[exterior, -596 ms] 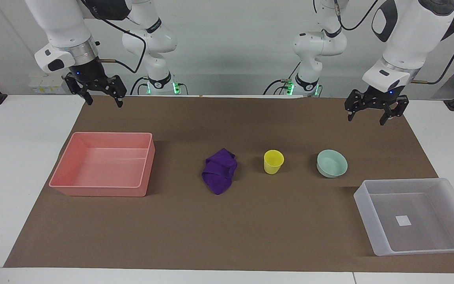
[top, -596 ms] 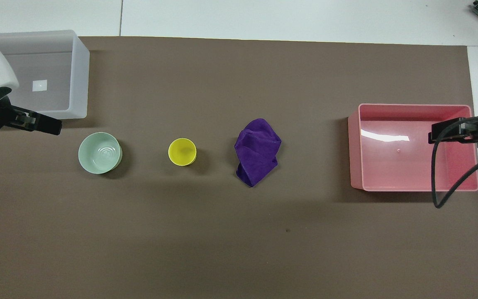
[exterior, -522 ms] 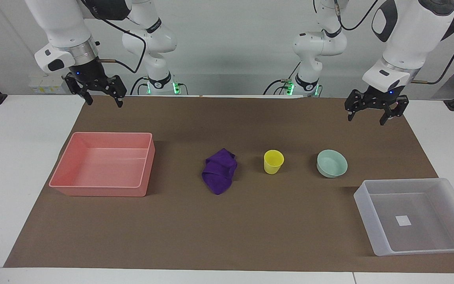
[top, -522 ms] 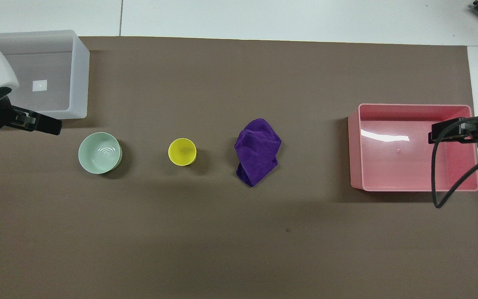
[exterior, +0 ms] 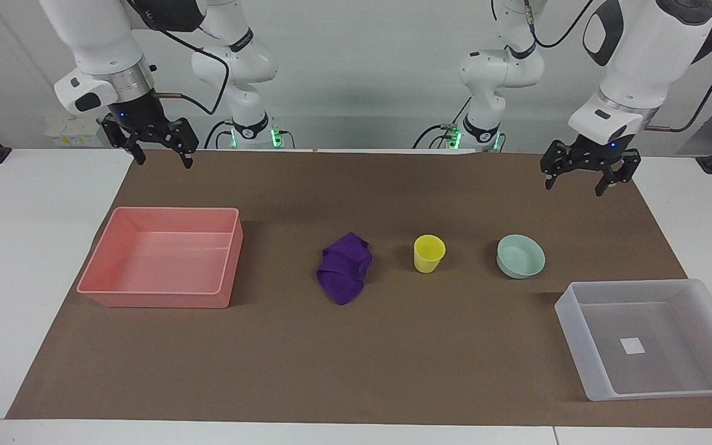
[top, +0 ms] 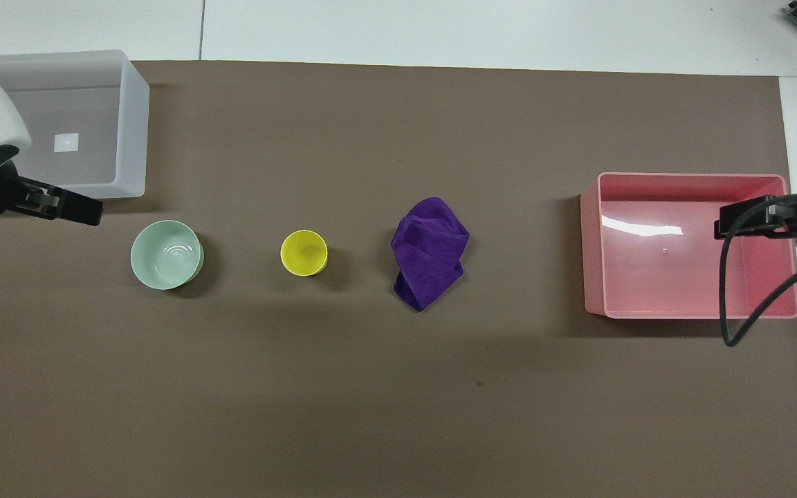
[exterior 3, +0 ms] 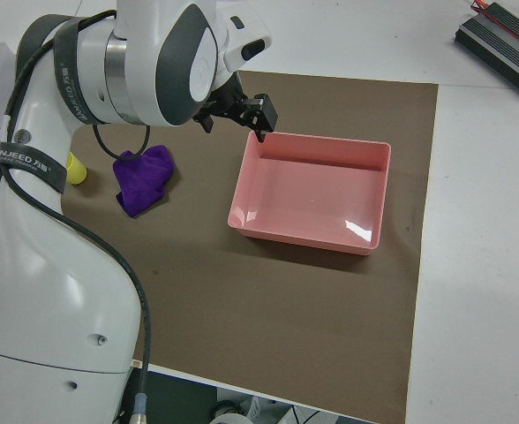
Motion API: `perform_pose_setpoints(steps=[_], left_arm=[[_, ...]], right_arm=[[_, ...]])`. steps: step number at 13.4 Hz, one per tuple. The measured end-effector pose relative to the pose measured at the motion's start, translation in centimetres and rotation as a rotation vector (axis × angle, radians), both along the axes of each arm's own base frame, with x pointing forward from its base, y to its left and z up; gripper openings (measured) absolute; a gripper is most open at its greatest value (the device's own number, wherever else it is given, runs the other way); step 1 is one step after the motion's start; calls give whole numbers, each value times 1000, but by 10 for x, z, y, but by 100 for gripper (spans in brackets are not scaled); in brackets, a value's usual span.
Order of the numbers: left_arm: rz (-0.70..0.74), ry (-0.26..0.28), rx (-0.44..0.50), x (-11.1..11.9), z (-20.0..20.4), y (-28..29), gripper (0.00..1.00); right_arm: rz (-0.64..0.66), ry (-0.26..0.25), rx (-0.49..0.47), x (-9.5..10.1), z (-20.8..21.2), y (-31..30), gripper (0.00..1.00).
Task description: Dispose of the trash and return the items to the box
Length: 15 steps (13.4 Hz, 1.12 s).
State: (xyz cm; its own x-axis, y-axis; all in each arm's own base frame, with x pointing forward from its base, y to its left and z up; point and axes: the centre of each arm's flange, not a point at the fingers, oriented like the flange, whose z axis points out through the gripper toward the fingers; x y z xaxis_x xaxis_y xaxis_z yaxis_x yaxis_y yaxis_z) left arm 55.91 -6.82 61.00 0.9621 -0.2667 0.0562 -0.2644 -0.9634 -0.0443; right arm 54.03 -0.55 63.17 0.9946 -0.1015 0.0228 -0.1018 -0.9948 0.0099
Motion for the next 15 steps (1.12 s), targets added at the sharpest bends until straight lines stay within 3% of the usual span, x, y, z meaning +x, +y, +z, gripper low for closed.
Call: perform_pose_setpoints(steps=[8, 15], left_arm=[[55, 11, -3, 4, -10, 30, 100], [66, 10, -22, 15, -103, 34, 100]], right_arm=[[0, 0, 0, 0, 0, 0, 100], [0, 0, 0, 0, 0, 0, 100]])
